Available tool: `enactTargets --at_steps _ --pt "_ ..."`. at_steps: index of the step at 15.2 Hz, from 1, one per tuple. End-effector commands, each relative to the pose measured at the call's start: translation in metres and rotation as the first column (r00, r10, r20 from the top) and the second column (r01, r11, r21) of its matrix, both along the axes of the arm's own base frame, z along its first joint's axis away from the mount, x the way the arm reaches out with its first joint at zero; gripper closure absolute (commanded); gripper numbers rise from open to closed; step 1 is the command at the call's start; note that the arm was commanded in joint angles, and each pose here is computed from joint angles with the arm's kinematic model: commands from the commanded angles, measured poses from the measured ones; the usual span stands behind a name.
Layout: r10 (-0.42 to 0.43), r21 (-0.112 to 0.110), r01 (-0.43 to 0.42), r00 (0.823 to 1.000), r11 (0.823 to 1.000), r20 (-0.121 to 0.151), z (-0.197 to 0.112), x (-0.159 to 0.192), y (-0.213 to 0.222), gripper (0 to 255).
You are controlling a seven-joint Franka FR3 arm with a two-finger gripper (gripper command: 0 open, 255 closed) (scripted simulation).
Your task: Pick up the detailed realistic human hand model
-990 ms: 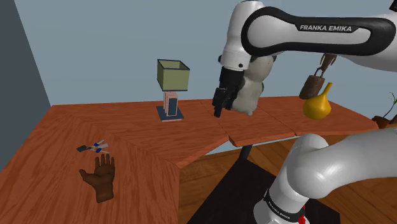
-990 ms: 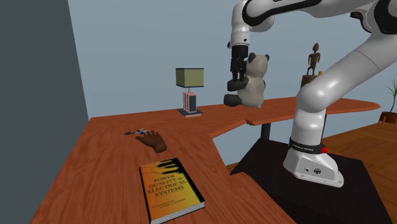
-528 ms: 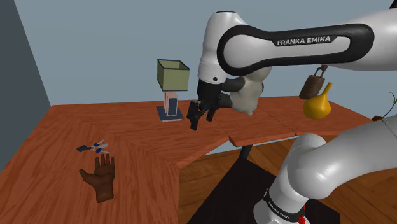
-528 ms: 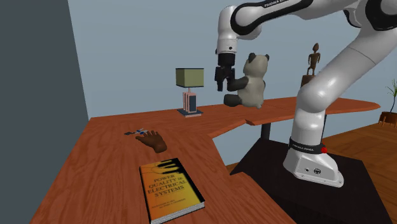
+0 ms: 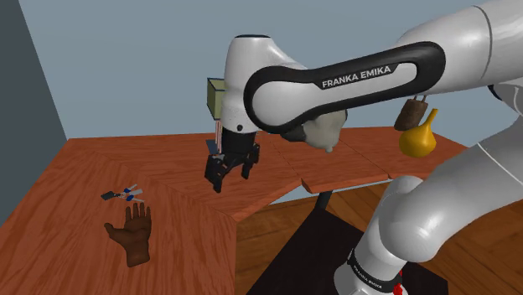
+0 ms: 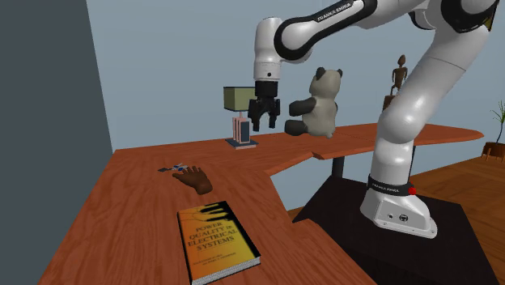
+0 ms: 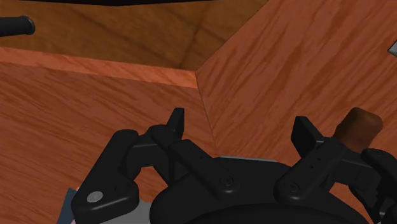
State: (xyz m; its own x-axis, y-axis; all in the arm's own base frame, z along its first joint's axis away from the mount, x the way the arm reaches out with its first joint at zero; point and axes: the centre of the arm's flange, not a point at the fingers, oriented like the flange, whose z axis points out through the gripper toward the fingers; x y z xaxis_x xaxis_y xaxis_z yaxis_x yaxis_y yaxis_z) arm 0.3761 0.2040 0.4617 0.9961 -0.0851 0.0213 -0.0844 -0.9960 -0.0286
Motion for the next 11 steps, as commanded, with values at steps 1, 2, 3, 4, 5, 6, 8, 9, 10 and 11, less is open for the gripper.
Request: enactTargets --at_steps 1,2,3,4,5,6,8,9,10,11 --pt "-0.019 -0.002 0.019 1.000 1.000 0.008 -0.012 0.009 0.022 0" --pt "-0.028 -0.004 0.028 1.000 1.000 0.011 -0.017 0.014 0.033 0" --pt "-0.036 -0.007 0.036 0.999 0.999 0.015 -0.023 0.020 0.044 0" --pt "-0.045 -0.009 0.045 0.999 0.999 0.019 -0.029 0.025 0.055 0" --pt "-0.053 -0.011 0.053 0.998 0.999 0.022 -0.034 0.031 0.065 0" --pt "-0.062 -0.013 0.062 0.998 0.998 0.026 -0.040 0.036 0.076 0" --pt "-0.078 -0.017 0.079 0.996 0.997 0.033 -0.051 0.048 0.097 0" --pt "-0.087 -0.019 0.087 0.996 0.996 0.037 -0.057 0.054 0.107 0" --pt "-0.095 -0.021 0.096 0.995 0.995 0.041 -0.063 0.060 0.118 0" --pt "-0.103 -0.023 0.104 0.994 0.994 0.044 -0.068 0.066 0.128 0"
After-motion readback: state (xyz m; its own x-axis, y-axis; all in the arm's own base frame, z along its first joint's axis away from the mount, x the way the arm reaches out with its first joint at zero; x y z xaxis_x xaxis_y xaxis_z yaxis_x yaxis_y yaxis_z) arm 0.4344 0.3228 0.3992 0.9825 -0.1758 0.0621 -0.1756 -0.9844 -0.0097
